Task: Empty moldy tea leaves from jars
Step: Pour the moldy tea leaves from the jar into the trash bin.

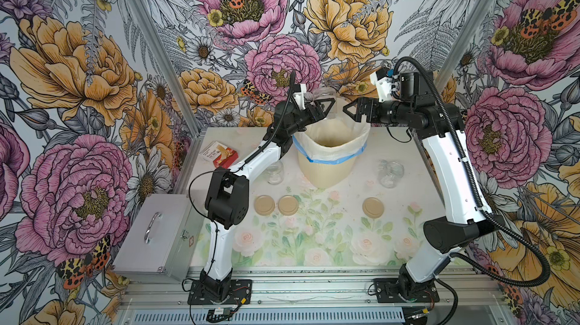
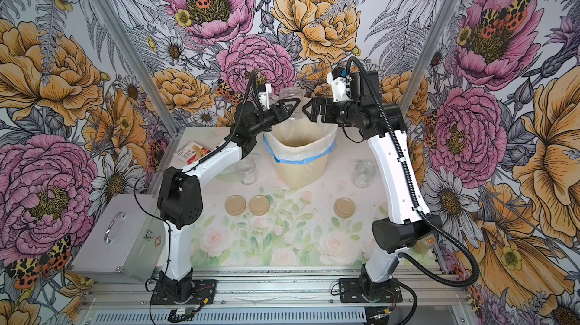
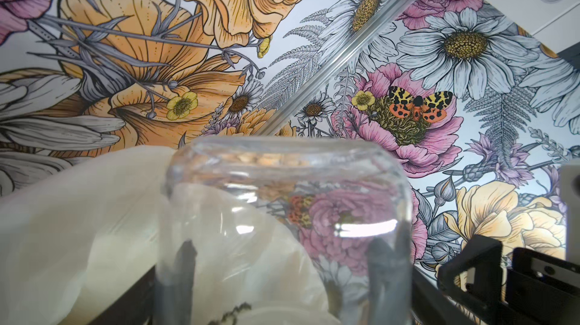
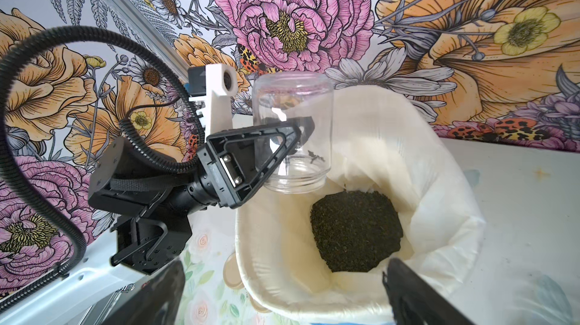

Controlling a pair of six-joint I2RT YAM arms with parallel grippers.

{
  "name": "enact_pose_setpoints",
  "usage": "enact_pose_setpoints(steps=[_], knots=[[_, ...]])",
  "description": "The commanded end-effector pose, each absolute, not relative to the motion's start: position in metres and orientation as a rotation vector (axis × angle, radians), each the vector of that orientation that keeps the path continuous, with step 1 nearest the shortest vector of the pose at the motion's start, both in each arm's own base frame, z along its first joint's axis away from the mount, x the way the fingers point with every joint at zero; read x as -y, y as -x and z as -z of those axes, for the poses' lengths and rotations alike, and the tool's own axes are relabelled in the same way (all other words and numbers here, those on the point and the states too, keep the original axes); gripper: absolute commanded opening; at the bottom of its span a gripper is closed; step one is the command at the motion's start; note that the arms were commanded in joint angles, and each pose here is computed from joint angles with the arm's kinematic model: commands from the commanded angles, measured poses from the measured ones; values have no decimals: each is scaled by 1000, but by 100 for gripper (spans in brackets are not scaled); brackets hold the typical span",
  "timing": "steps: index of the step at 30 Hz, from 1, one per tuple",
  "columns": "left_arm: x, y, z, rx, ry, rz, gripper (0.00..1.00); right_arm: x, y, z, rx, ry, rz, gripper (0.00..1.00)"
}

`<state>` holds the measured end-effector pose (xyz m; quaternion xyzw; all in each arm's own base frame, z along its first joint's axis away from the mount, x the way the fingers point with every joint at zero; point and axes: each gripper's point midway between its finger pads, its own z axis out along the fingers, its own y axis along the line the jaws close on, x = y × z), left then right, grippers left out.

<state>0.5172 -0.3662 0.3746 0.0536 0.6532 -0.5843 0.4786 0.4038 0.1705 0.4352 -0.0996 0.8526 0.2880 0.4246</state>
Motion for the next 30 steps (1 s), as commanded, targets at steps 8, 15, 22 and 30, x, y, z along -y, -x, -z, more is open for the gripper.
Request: enact_pose_setpoints(steps=[8, 15, 22, 30], knots=[[371, -461, -459, -1019, -668, 1072, 70, -156, -389, -466, -2041, 240, -666, 100], [396, -469, -428, -1035, -852, 788, 70, -152, -381, -474, -2021, 232, -670, 100], [398, -474, -431, -1065, -828, 818, 70, -150, -383, -474, -2024, 215, -675, 100], [399, -463, -427, -1117, -826, 851, 69, -149, -401, -465, -2037, 184, -653, 100]])
